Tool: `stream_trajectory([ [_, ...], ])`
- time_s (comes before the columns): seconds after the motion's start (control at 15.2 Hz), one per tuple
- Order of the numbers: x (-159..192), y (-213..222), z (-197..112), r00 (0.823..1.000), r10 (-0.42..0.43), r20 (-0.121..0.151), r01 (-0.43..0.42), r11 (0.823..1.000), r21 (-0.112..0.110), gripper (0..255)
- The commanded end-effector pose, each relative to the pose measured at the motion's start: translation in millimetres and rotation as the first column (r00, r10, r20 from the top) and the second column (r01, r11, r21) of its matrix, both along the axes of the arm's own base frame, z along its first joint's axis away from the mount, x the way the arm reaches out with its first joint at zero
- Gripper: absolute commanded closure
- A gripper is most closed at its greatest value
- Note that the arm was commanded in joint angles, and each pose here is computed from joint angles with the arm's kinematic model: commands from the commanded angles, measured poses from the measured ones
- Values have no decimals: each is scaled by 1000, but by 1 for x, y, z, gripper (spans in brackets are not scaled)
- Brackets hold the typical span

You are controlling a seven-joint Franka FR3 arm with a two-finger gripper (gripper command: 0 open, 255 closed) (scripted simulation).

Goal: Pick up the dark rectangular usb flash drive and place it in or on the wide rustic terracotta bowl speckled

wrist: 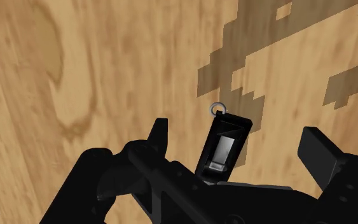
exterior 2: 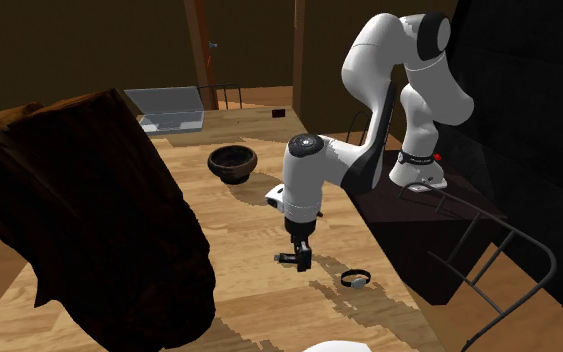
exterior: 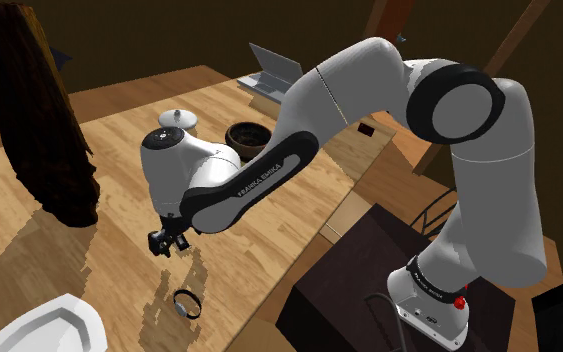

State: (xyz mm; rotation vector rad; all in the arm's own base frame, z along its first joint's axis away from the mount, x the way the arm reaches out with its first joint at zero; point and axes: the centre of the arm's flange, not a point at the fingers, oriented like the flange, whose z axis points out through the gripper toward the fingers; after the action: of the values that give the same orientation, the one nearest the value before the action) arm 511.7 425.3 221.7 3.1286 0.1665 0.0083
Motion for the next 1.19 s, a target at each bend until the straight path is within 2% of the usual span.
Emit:
stream_trajectory([
  [0.0, 1, -1, -3, 1000, 0, 0, 0, 1000, 0, 0],
  [0.4, 1, -1, -3, 1000, 0, 0, 0, 1000, 0, 0],
  [0.46, 1, -1, -3, 1000, 0, 0, 0, 1000, 0, 255],
  [1.12, 1, -1, 2, 1000, 0, 0, 0, 1000, 0, 255],
])
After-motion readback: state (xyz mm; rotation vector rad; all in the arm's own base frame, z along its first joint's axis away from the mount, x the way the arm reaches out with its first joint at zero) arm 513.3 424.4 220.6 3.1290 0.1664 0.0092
